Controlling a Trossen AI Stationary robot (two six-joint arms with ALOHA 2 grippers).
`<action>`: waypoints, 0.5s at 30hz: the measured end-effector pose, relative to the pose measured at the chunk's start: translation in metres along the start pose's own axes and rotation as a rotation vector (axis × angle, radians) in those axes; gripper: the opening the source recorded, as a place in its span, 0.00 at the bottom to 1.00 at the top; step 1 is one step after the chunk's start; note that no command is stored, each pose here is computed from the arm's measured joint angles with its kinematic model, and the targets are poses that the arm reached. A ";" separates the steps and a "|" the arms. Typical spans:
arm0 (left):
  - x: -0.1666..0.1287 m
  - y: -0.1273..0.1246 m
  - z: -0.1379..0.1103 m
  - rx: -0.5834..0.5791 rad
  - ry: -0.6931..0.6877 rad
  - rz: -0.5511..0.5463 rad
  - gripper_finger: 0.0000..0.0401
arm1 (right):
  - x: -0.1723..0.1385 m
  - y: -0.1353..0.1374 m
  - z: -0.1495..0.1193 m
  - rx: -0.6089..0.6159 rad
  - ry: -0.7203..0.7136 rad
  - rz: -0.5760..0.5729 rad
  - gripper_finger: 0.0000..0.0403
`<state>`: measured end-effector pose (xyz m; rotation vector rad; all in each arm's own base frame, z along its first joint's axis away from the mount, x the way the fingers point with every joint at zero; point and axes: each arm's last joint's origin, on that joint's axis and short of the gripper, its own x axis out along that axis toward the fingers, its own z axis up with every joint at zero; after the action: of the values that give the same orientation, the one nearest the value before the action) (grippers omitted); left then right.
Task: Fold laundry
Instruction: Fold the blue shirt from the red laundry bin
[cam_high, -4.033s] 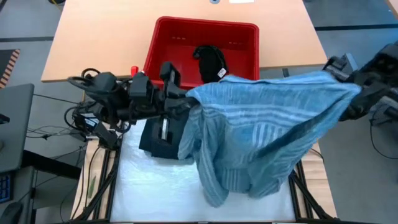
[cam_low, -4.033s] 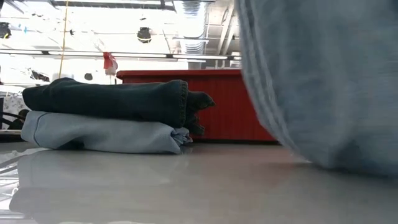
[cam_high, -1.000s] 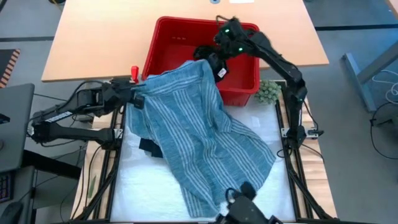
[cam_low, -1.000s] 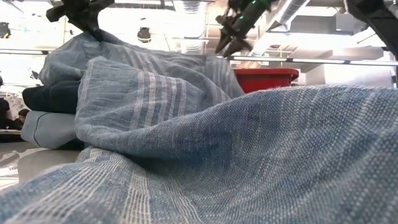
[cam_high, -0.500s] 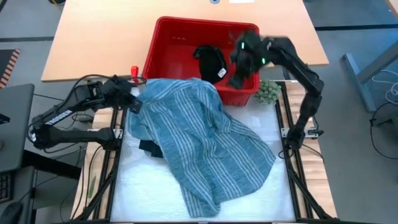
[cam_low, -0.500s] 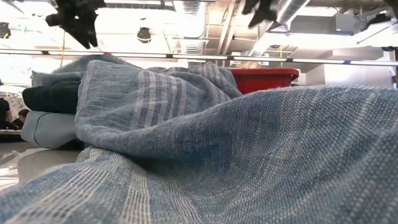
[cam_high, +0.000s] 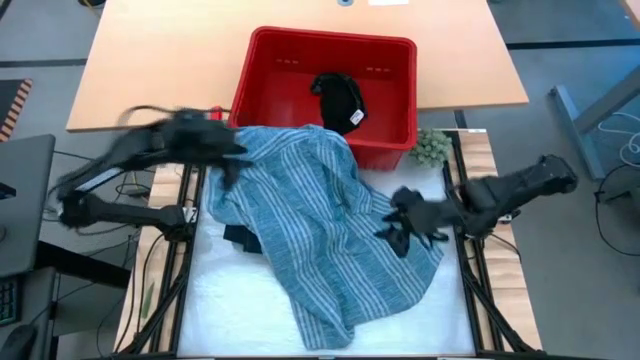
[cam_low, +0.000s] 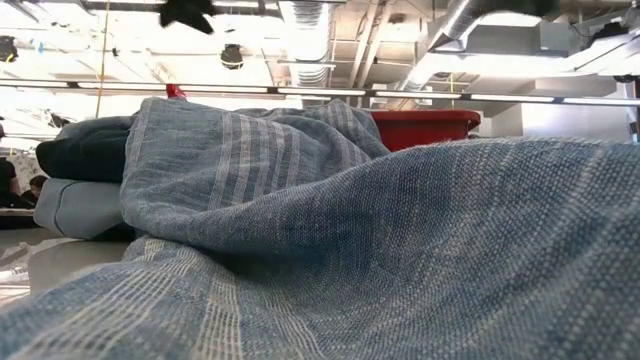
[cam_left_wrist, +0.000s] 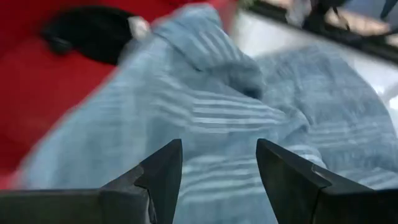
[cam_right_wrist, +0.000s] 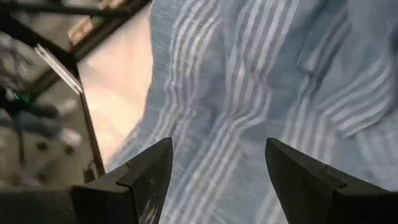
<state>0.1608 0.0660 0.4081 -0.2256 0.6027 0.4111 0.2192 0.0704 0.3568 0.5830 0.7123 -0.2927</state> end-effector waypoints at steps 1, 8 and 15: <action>0.016 -0.003 0.005 0.003 0.019 -0.022 0.48 | 0.003 -0.001 -0.013 0.029 -0.018 0.013 0.70; 0.125 -0.002 0.030 -0.290 0.103 -0.086 0.48 | 0.020 -0.008 -0.073 0.071 -0.022 -0.007 0.70; 0.185 0.025 0.041 -0.549 0.109 -0.089 0.48 | 0.019 -0.010 -0.092 -0.030 0.014 -0.030 0.70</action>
<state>0.3087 0.1588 0.3296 -0.8005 0.5743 0.4747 0.1800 0.1160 0.2837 0.5469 0.7380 -0.3054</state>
